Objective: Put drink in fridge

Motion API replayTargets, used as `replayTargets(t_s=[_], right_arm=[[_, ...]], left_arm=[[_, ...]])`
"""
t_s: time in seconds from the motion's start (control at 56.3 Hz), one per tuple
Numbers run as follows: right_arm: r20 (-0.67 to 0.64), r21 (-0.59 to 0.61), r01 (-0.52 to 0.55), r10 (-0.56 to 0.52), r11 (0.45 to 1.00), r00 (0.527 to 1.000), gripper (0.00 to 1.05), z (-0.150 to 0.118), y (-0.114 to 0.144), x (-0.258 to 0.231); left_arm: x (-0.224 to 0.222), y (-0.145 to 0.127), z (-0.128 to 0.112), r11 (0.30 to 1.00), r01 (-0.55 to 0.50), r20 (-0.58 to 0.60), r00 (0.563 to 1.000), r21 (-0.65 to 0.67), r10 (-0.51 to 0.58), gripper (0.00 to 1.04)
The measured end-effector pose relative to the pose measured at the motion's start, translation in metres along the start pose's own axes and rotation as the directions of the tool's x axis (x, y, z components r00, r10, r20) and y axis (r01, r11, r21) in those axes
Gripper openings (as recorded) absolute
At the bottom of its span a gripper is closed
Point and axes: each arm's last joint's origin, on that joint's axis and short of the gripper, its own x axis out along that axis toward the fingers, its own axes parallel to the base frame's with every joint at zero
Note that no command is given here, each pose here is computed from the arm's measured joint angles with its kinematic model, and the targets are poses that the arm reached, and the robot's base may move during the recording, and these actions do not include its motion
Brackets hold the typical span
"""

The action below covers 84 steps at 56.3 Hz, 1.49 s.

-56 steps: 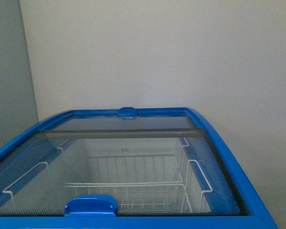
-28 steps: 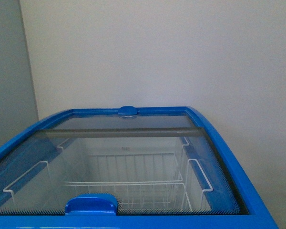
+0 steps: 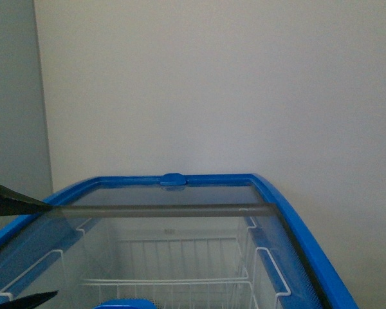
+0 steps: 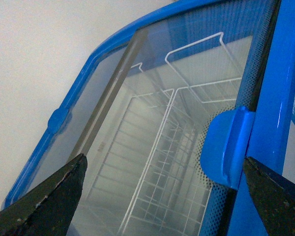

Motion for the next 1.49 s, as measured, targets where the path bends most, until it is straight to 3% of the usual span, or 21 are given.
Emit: replayTargets(t_s=[0.497,1.048,1.225,1.492], right_arm=[[0.000,0.000,0.000,0.000,1.000,1.000,0.40,0.000,0.000,0.000],[0.000,0.000,0.000,0.000,1.000,1.000,0.40,0.000,0.000,0.000],[0.000,0.000,0.000,0.000,1.000,1.000,0.40,0.000,0.000,0.000],[0.000,0.000,0.001,-0.001,1.000,1.000,0.40,0.000,0.000,0.000]], left_arm=[[0.041,0.003,-0.031,0.995,0.102,-0.036,0.994,0.005,-0.102,0.97],[0.069,-0.002,-0.037,0.988,0.151,-0.061,0.987,0.014,-0.150,0.97],[0.081,0.003,-0.039,0.991,0.128,-0.048,0.991,0.049,-0.125,0.97],[0.114,0.034,-0.040,0.987,0.032,-0.090,0.996,0.158,-0.017,0.97]])
